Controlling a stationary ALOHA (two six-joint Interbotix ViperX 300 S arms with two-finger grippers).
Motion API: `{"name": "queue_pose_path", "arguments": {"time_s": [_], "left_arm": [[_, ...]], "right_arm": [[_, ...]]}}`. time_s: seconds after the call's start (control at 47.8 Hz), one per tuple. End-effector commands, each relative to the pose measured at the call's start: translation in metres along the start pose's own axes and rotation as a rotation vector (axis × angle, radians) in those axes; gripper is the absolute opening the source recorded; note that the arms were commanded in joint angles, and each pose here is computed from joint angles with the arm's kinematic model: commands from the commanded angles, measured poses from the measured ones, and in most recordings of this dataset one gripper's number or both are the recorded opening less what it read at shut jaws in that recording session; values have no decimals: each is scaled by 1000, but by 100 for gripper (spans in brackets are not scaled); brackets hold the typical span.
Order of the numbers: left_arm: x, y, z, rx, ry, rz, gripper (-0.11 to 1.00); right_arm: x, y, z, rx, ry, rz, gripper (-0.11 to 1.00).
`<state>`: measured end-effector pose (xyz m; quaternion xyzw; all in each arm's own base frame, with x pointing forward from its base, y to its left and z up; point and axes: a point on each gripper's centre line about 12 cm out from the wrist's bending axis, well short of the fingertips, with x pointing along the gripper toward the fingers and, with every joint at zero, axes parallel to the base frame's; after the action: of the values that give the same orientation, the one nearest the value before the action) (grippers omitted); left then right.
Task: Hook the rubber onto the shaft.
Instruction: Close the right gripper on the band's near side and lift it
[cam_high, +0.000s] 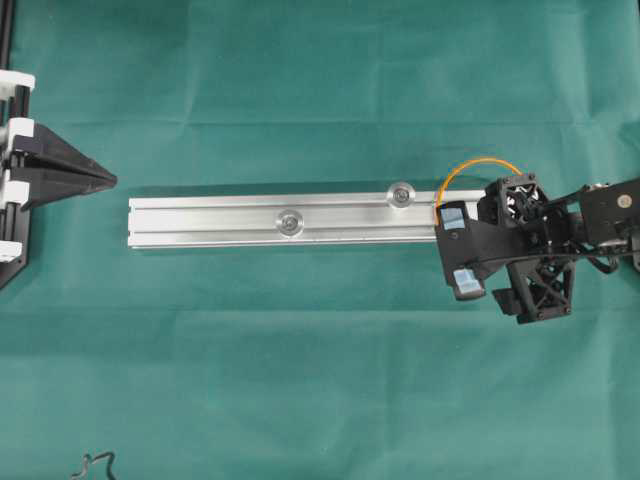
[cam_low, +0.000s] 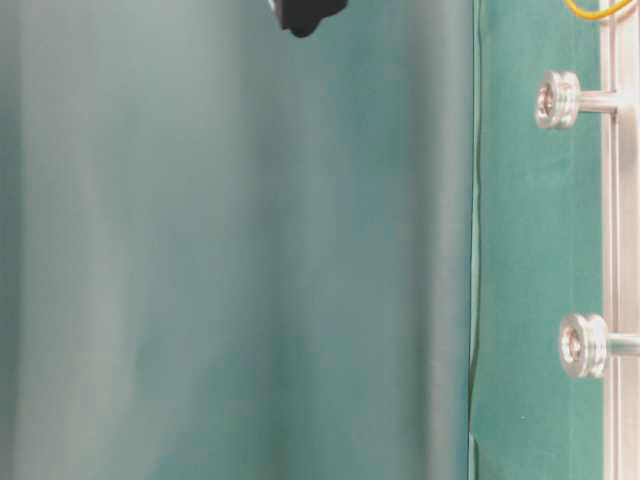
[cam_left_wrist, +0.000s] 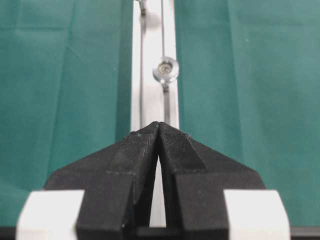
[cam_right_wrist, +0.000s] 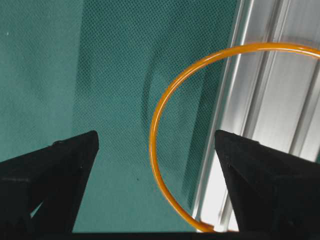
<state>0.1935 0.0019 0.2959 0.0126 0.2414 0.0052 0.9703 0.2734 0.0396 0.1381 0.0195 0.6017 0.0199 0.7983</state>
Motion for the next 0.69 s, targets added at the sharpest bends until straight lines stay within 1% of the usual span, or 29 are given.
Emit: {"name": "queue_pose_path", "arguments": {"time_s": [0.0, 0.167, 0.67], "left_arm": [[-3, 1, 12, 3, -32, 3, 0], [-3, 1, 12, 3, -32, 3, 0], [-3, 1, 11, 3, -31, 3, 0]], "right_arm": [[1, 1, 2, 16, -21, 5, 97], [7, 0, -2, 48, -22, 5, 97], [21, 0, -6, 52, -26, 4, 97]]}}
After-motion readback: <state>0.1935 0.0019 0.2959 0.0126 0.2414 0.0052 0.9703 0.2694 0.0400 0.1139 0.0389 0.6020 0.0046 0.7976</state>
